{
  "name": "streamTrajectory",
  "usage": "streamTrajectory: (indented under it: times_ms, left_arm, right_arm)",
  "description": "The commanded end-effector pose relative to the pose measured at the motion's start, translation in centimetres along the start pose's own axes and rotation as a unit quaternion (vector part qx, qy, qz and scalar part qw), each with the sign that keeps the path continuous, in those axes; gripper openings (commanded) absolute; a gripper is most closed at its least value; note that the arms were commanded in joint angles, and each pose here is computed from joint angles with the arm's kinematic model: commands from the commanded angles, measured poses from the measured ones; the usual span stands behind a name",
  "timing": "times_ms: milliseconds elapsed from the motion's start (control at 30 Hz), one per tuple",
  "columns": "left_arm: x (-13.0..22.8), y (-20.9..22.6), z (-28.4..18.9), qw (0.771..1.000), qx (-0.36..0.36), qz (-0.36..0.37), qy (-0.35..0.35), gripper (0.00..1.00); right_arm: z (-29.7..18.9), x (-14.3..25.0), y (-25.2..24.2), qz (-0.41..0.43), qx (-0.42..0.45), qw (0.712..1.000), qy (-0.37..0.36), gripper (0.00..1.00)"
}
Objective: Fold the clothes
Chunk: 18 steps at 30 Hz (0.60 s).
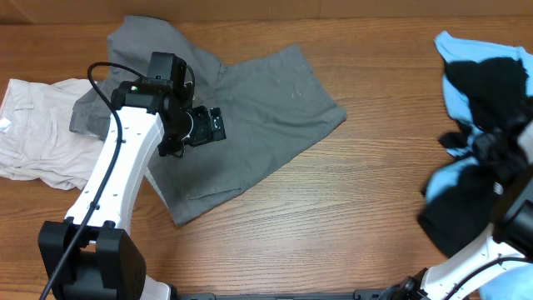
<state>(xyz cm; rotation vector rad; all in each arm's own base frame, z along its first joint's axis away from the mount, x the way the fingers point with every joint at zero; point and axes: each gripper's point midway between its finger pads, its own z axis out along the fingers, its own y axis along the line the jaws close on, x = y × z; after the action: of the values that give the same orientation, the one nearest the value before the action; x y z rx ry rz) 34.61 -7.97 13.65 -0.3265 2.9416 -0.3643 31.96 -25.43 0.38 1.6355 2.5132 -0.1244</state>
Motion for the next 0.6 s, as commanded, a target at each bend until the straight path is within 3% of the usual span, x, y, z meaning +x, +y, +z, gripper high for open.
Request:
streamTrajectory:
  times_ms: [0, 167, 200, 267, 333, 467, 567]
  left_arm:
    - [0.3, -0.1, 0.2, 1.0, 0.0, -0.005, 0.005, 1.0]
    - [0.5, -0.1, 0.2, 1.0, -0.001, -0.006, 0.008, 1.0]
    - [0.6, 0.0, 0.2, 1.0, -0.002, -0.006, 0.011, 1.0]
    - [0.9, 0.1, 0.1, 1.0, -0.005, -0.008, 0.016, 1.0]
    - [1.3, 0.3, 0.1, 1.0, -0.009, -0.009, 0.024, 1.0]
    - [1.7, 0.4, 0.1, 0.999, -0.012, -0.011, 0.032, 1.0]
    - [1.8, 0.4, 0.1, 0.999, -0.012, -0.011, 0.034, 1.0]
  right_arm:
    - [-0.4, -2.2, -1.6, 0.056, -0.029, 0.998, 0.019, 0.26]
    - [-4.4, -1.5, 5.7, -0.057, -0.203, 0.976, 0.048, 0.32]
    - [-6.1, -0.1, 8.5, -0.111, -0.243, 0.962, 0.053, 0.4]
    - [-7.3, 2.1, 10.9, -0.163, -0.258, 0.95, 0.061, 0.47]
    - [-7.9, 5.1, 13.3, -0.217, -0.26, 0.938, 0.075, 0.59]
    - [-8.5, 11.7, 17.3, -0.321, -0.259, 0.905, 0.103, 0.68]
    - [-8.4, 16.7, 19.6, -0.39, -0.233, 0.884, 0.11, 0.81]
